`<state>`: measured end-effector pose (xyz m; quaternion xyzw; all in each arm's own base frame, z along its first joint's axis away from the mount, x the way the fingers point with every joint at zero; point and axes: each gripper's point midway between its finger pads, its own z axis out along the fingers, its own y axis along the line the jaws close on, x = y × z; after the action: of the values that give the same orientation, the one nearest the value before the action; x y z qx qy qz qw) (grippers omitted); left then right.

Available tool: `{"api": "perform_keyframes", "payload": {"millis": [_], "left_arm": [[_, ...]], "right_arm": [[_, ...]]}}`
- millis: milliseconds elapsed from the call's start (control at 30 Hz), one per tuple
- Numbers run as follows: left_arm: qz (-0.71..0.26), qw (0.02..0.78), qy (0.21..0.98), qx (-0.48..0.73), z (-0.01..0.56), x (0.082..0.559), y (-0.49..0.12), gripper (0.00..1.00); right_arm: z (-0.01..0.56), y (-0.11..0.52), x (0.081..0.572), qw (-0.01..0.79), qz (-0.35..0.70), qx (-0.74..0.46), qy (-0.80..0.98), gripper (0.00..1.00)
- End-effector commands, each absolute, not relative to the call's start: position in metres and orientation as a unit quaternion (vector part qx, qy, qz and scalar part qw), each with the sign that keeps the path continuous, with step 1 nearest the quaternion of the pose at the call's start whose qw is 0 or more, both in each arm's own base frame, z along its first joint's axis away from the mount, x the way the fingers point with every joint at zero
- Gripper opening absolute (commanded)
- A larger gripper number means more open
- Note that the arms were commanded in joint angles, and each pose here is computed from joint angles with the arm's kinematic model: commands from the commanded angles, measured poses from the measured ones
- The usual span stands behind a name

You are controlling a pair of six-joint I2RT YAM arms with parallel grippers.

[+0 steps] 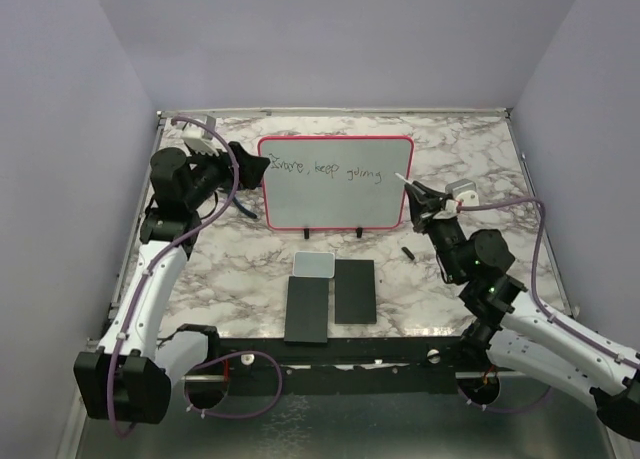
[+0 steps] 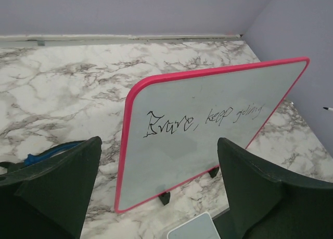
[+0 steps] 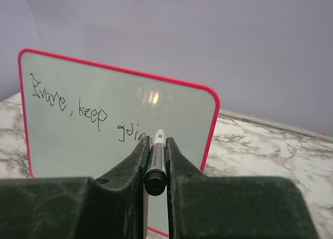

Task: Write a sentence on the whiteboard
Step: Write a sentence on the whiteboard, then close the whiteboard marker at the center of the board.

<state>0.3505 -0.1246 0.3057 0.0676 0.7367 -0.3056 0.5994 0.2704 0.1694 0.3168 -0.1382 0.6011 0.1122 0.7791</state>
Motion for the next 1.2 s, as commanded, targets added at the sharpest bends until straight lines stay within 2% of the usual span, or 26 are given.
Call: {"api": "perform_keyframes", "payload": {"millis": [0,133,233,433,667,800,967,1167], "left_arm": [[-0.241,0.617,0.747,0.050,0.313,0.338,-0.102,0.95],[-0.206,0.627,0.750,0.041,0.320,0.324,-0.088,0.95],[-0.186,0.633,0.750,0.054,0.325,0.312,-0.085,0.90],[-0.143,0.596,0.784,0.099,0.307,0.295,-0.112,0.85],[-0.167,0.580,0.772,0.200,0.304,0.264,-0.196,0.83],[-0.207,0.580,0.724,0.310,0.301,0.226,-0.264,0.83],[-0.280,0.540,0.670,0.427,0.272,0.179,-0.349,0.86],[-0.348,0.481,0.621,0.512,0.226,0.161,-0.415,0.89]], "right_arm": [[0.321,0.159,0.265,0.759,0.120,-0.115,0.629,0.01],[0.328,0.149,0.261,0.752,0.117,-0.095,0.641,0.01],[0.327,0.138,0.263,0.736,0.093,-0.078,0.666,0.01],[0.309,0.116,0.268,0.723,0.040,-0.033,0.689,0.01],[0.289,0.091,0.270,0.714,0.013,0.031,0.699,0.01],[0.272,0.073,0.279,0.699,-0.002,0.048,0.713,0.01],[0.237,0.052,0.312,0.652,0.002,0.074,0.755,0.01],[0.215,0.033,0.329,0.590,0.035,0.090,0.802,0.01]]}}
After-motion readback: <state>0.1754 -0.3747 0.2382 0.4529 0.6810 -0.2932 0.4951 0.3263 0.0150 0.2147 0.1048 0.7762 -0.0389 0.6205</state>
